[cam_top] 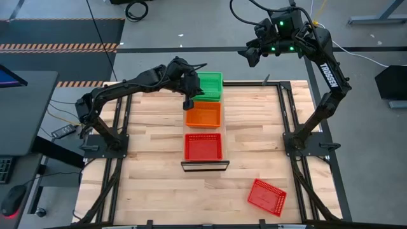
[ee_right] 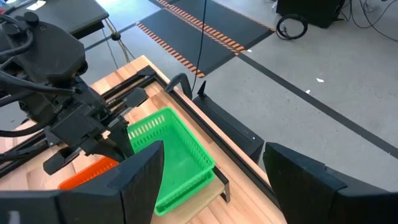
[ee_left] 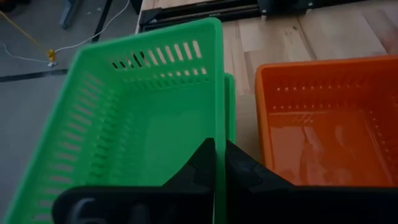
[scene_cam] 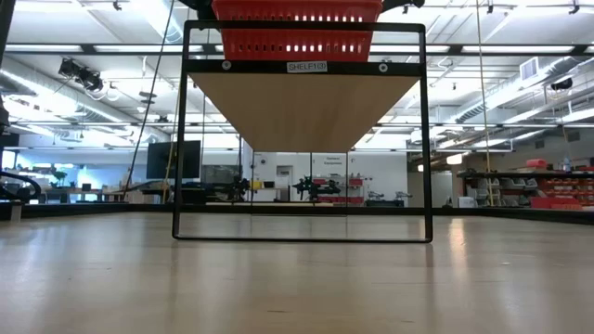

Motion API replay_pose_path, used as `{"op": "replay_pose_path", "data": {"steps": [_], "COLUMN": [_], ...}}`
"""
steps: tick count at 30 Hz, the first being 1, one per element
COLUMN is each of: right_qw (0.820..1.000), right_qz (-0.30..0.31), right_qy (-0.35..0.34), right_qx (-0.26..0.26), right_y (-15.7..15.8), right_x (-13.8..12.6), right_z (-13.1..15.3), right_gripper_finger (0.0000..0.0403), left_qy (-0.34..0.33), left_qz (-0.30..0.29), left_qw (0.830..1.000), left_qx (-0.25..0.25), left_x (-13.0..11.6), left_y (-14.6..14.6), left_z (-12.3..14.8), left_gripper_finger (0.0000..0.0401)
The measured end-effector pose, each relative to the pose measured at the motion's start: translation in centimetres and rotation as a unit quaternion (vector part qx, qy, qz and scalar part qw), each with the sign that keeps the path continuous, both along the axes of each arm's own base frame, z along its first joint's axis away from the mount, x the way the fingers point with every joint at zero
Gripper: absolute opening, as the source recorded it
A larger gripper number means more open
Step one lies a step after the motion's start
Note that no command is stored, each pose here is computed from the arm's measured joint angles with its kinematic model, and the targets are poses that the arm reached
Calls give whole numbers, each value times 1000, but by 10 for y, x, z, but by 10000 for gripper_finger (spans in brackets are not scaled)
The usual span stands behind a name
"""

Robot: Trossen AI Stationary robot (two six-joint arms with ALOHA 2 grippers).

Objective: Stack baskets on shelf by color
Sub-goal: Stack the green bin on top of the green bin on the shelf

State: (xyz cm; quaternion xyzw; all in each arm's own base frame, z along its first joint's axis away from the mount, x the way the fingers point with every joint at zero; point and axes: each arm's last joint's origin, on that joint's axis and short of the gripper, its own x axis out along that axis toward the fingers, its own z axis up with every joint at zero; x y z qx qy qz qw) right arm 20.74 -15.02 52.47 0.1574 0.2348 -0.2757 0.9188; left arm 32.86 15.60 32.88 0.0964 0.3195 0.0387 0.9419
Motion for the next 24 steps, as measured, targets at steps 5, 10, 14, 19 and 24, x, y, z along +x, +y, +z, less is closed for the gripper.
{"op": "replay_pose_path", "data": {"steps": [5, 10, 14, 19, 24], "right_qw": [1000, 1000, 1000, 1000, 1000], "right_qz": [0, -1, 2, -2, 1], "right_qy": [0, -2, -3, -6, -8], "right_qx": [0, 3, 4, 13, 18], "right_y": [0, 0, 0, 1, 1], "right_x": [0, 0, 0, 0, 0], "right_z": [0, 0, 0, 0, 0], "right_gripper_finger": [278, 278, 278, 278, 278], "left_qy": [6, 13, 10, 14, 16], "left_qz": [2, 1, 1, 11, 18], "left_qw": [1000, 1000, 1000, 1000, 1000], "left_qx": [-6, -8, -7, 0, 3], "left_x": [1, 3, 3, 3, 3], "left_y": [1, 1, 1, 2, 3], "left_z": [-3, -7, -6, -6, -7], "left_gripper_finger": [16, 35, 48, 58, 61]}}
